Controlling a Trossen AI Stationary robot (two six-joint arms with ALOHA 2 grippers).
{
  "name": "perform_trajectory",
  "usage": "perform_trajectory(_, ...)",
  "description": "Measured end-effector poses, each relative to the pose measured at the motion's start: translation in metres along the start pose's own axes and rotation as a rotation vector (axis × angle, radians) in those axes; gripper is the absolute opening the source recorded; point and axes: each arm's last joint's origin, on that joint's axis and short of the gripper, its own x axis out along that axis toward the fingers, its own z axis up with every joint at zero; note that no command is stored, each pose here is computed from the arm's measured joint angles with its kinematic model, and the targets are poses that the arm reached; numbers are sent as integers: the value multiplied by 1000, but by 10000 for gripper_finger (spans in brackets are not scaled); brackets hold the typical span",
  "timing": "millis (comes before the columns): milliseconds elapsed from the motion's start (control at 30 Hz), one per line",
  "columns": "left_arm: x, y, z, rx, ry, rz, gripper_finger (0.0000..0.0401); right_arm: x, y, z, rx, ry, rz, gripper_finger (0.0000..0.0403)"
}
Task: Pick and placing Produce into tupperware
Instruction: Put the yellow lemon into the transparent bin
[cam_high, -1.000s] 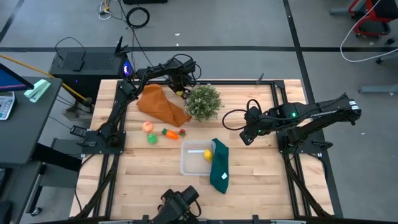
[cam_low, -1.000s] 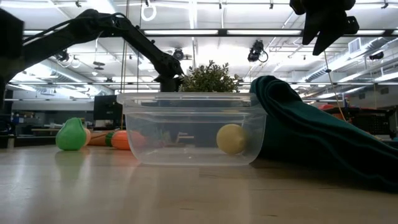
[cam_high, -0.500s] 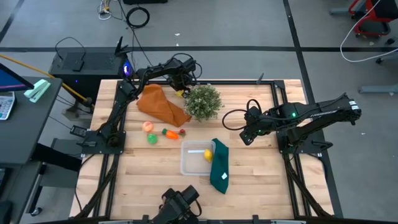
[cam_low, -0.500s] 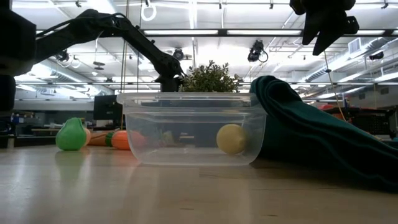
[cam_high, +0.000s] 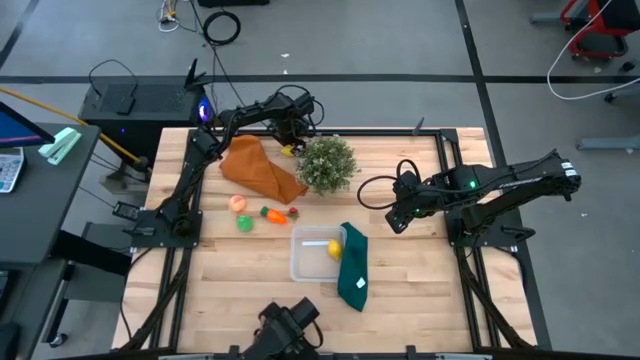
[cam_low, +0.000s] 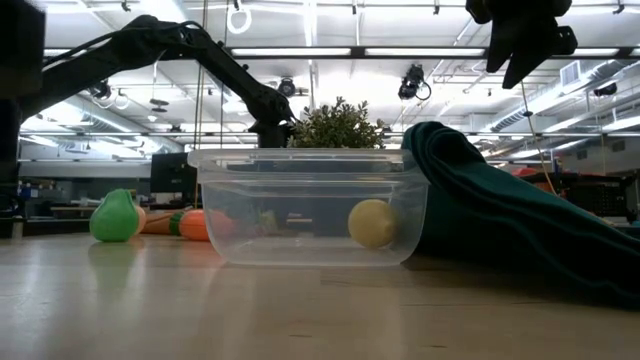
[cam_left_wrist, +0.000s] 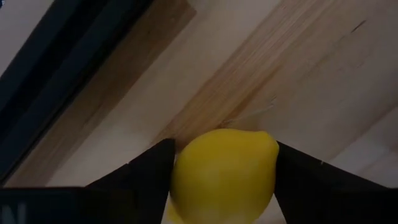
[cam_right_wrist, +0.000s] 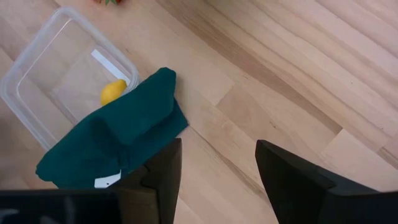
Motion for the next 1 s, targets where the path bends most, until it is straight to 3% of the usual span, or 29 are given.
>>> perform_trajectory(333, -50, 9, -5, 5, -95, -4, 225, 0, 0, 0, -17, 0, 0, 167)
perform_trajectory(567, -91, 10, -19, -3, -121, -13, 257, 0, 0, 0, -29, 0, 0, 165)
perform_trajectory(900, -157, 0, -39, 4, -281, -76, 176, 0, 0, 0, -53, 2, -4, 165)
perform_trajectory(1000, -163, -1, -41, 13, -294, -90, 158, 0, 0, 0, -63, 2, -3, 165)
